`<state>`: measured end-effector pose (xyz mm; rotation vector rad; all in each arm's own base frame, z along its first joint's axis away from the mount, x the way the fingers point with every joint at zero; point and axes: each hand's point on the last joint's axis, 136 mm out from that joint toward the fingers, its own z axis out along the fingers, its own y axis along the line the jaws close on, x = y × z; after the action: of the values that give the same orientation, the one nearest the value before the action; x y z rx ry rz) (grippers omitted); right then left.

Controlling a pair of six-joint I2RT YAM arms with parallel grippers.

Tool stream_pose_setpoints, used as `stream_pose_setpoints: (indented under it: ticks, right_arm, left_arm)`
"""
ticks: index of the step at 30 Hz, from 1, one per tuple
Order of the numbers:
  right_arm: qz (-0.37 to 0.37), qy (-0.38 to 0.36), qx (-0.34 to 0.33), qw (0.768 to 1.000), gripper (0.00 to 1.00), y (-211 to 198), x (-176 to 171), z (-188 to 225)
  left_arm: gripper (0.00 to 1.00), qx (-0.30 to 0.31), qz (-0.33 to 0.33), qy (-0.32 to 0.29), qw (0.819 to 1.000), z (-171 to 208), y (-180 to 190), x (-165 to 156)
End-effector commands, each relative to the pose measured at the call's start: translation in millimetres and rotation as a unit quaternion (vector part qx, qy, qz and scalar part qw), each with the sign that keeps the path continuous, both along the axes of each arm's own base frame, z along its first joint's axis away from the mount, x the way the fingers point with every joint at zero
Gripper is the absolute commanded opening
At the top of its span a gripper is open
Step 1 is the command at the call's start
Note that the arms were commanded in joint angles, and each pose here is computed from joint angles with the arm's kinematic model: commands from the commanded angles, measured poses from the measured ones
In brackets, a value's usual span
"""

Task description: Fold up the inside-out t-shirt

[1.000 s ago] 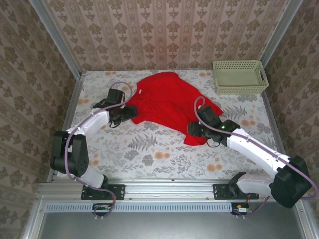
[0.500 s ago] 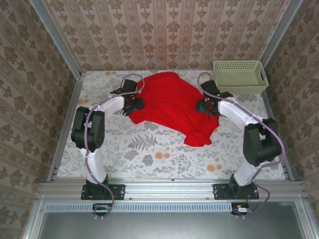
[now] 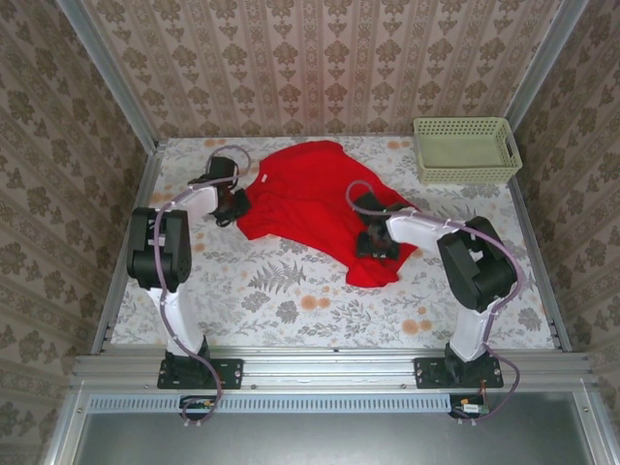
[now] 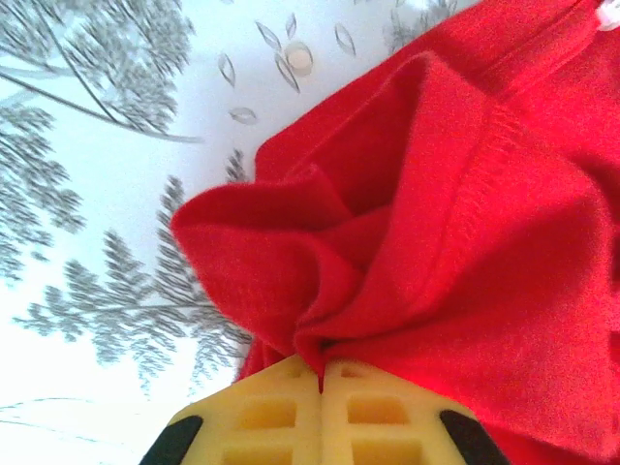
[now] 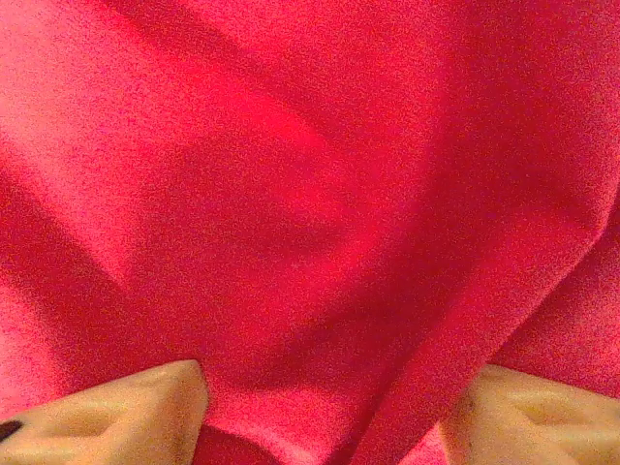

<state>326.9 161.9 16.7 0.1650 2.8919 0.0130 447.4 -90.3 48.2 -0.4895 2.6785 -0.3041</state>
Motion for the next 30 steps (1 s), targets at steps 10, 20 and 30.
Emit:
stream_pose_setpoints:
  ticks: [10,20,30]
  right_arm:
    - [0.108,-0.046,0.058,0.991,0.64,96,-23,69]
    - [0.038,-0.077,-0.013,0.996,0.67,18,111,63]
    - [-0.022,-0.001,-0.062,0.998,0.53,-36,115,14]
  left_arm:
    - [0.01,-0.018,-0.017,-0.06,0.998,64,5,-10]
    - [0.0,-0.035,-0.008,-0.081,0.996,77,-1,-47]
    - [0.0,-0.035,0.099,-0.09,0.99,76,68,-85]
